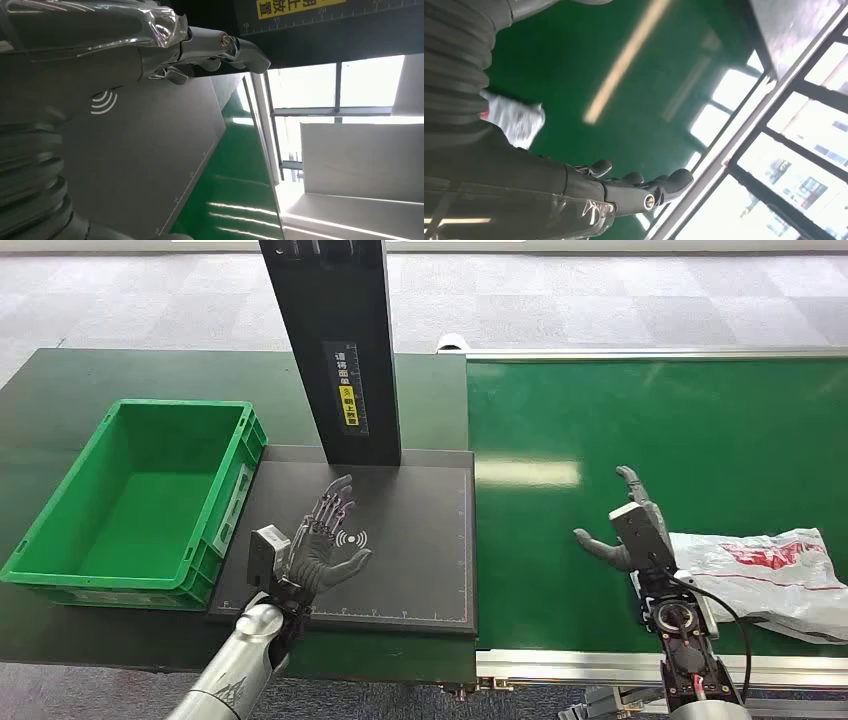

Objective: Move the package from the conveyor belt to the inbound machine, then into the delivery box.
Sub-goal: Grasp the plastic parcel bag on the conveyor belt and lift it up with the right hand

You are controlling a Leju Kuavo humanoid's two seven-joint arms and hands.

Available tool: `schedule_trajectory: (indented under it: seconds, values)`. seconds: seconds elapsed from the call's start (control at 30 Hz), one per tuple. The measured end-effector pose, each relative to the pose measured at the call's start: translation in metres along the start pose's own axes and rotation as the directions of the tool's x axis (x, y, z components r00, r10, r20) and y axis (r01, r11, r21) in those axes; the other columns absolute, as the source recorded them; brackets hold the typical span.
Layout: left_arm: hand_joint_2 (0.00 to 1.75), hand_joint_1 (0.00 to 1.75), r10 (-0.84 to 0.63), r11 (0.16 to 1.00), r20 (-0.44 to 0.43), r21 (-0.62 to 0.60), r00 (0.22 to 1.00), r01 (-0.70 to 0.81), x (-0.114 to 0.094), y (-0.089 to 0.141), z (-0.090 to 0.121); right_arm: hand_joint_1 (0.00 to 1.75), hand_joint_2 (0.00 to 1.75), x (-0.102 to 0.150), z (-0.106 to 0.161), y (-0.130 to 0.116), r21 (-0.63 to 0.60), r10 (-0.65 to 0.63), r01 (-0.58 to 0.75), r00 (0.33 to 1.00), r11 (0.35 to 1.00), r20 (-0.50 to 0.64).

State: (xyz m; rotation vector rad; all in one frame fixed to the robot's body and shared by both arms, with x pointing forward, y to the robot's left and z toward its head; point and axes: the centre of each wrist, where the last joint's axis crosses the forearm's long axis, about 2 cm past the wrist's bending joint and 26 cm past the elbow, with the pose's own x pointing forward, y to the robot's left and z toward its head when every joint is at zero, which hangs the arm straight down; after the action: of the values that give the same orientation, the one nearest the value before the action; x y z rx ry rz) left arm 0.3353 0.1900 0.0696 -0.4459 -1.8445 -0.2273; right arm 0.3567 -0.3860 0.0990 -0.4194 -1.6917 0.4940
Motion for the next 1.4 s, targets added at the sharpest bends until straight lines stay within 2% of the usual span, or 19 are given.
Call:
schedule_trajectory:
  seconds: [0.3,0.5,0.6,0.67,0.73,0.8,0.9,0.97,1.07,1.37,1.4]
  values:
    - [1.75,0.0,-0.007,0.998,0.007,0.056,1.0,0.006,0.003,0.004,0.015,0.0,1.75,-0.004,-0.019,-0.045,-0.039,0.136,-0.139,0.987,0.989,-0.084]
    - [1.75,0.0,-0.013,0.997,0.017,0.076,1.0,0.012,0.006,0.007,0.022,0.0,1.75,-0.006,-0.025,-0.056,-0.058,0.17,-0.178,0.977,0.982,-0.126]
    - [1.75,0.0,-0.013,0.996,0.014,0.086,1.0,0.012,0.008,0.007,0.024,0.0,1.75,-0.008,-0.025,-0.063,-0.096,0.236,-0.261,0.948,0.961,-0.215]
    - [1.75,0.0,-0.013,0.996,0.007,0.092,1.0,0.013,0.008,0.007,0.027,0.0,1.75,-0.011,-0.025,-0.071,-0.092,0.277,-0.319,0.908,0.943,-0.314]
    - [1.75,0.0,-0.015,0.995,0.0,0.099,1.0,0.015,0.009,0.008,0.028,0.0,1.75,-0.016,-0.024,-0.079,-0.036,0.292,-0.345,0.843,0.938,-0.452]
    - [1.75,0.0,-0.017,0.994,-0.008,0.105,1.0,0.018,0.01,0.008,0.029,0.0,1.75,-0.024,-0.021,-0.086,0.055,0.301,-0.335,0.747,0.94,-0.593]
    - [1.75,0.0,-0.023,0.993,-0.017,0.113,1.0,0.025,0.011,0.008,0.029,0.0,1.75,-0.035,-0.014,-0.088,0.174,0.345,-0.324,0.607,0.93,-0.716]
    - [1.75,0.0,-0.035,0.992,-0.023,0.122,0.999,0.037,0.01,0.008,0.029,0.0,1.75,-0.039,-0.011,-0.087,0.206,0.369,-0.339,0.54,0.918,-0.756]
    - [1.75,0.0,-0.047,0.99,-0.032,0.133,0.998,0.051,0.011,0.008,0.032,0.0,1.75,-0.04,-0.011,-0.087,0.214,0.386,-0.373,0.484,0.903,-0.785]
    - [1.75,0.0,-0.035,0.988,-0.047,0.148,0.998,0.042,0.011,0.007,0.034,0.03,1.75,-0.044,-0.009,-0.09,0.343,0.468,-0.352,0.379,0.871,-0.799]
    - [1.75,0.0,-0.035,0.988,-0.048,0.148,0.998,0.042,0.011,0.007,0.034,0.47,1.75,-0.045,-0.007,-0.09,0.362,0.477,-0.339,0.375,0.869,-0.795]
